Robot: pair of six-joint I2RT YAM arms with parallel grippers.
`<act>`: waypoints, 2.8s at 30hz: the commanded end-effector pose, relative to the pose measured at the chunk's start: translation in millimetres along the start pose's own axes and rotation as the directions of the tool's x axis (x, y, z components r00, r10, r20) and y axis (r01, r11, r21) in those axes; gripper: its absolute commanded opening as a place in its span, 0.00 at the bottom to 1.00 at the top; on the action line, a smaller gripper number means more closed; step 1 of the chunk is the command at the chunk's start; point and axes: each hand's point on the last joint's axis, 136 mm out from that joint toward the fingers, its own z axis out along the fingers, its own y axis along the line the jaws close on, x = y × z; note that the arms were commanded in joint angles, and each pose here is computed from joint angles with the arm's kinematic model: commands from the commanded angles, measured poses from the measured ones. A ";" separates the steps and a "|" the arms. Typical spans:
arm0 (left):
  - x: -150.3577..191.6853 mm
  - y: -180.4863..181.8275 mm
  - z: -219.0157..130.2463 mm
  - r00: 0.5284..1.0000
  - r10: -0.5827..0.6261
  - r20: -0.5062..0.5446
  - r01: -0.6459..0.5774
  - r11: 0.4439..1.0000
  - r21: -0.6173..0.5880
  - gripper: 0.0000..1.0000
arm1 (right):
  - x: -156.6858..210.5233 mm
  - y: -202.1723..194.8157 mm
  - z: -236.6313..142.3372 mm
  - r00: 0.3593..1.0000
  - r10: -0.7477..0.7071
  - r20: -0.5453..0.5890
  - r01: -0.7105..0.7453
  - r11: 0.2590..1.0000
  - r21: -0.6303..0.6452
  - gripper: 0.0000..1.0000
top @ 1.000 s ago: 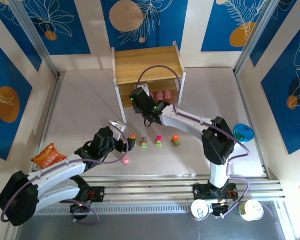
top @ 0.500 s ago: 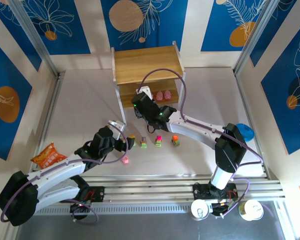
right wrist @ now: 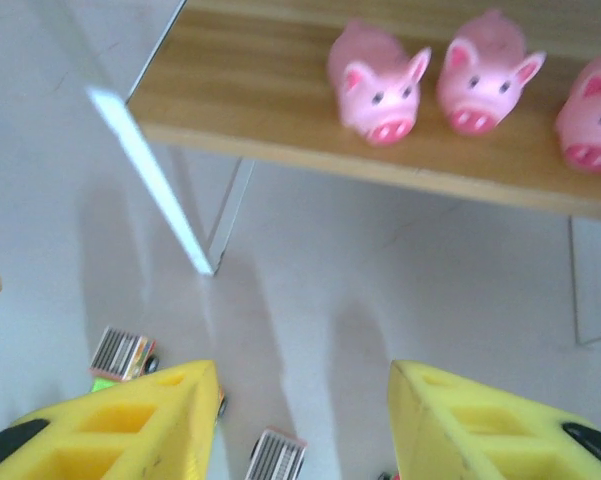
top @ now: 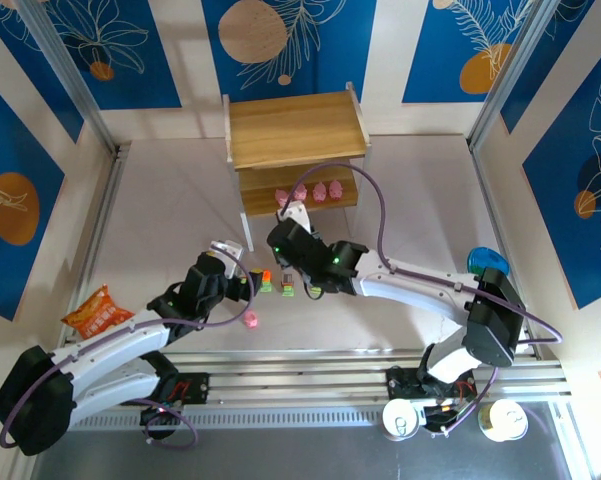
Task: Place and organize the plastic toys onto the shelf
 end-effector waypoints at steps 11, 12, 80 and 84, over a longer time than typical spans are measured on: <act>5.8 20.0 1.9 0.996 -0.080 -0.028 0.078 0.996 -0.052 0.98 | 55.9 13.8 -16.2 0.998 0.026 -0.066 -0.025 1.000 0.011 0.48; 7.0 20.8 2.4 0.996 -0.086 -0.033 0.084 0.995 -0.052 0.98 | 60.7 17.5 -16.8 0.997 0.028 -0.072 -0.028 1.000 0.006 0.48; 24.7 82.3 -9.7 0.938 -0.347 0.017 0.343 0.917 -0.205 1.00 | 186.9 137.0 44.8 0.953 0.021 -0.303 -0.013 0.999 0.030 0.47; 25.1 82.4 -9.4 0.937 -0.348 0.017 0.344 0.917 -0.204 1.00 | 188.4 137.0 46.0 0.953 0.020 -0.304 -0.011 0.999 0.031 0.45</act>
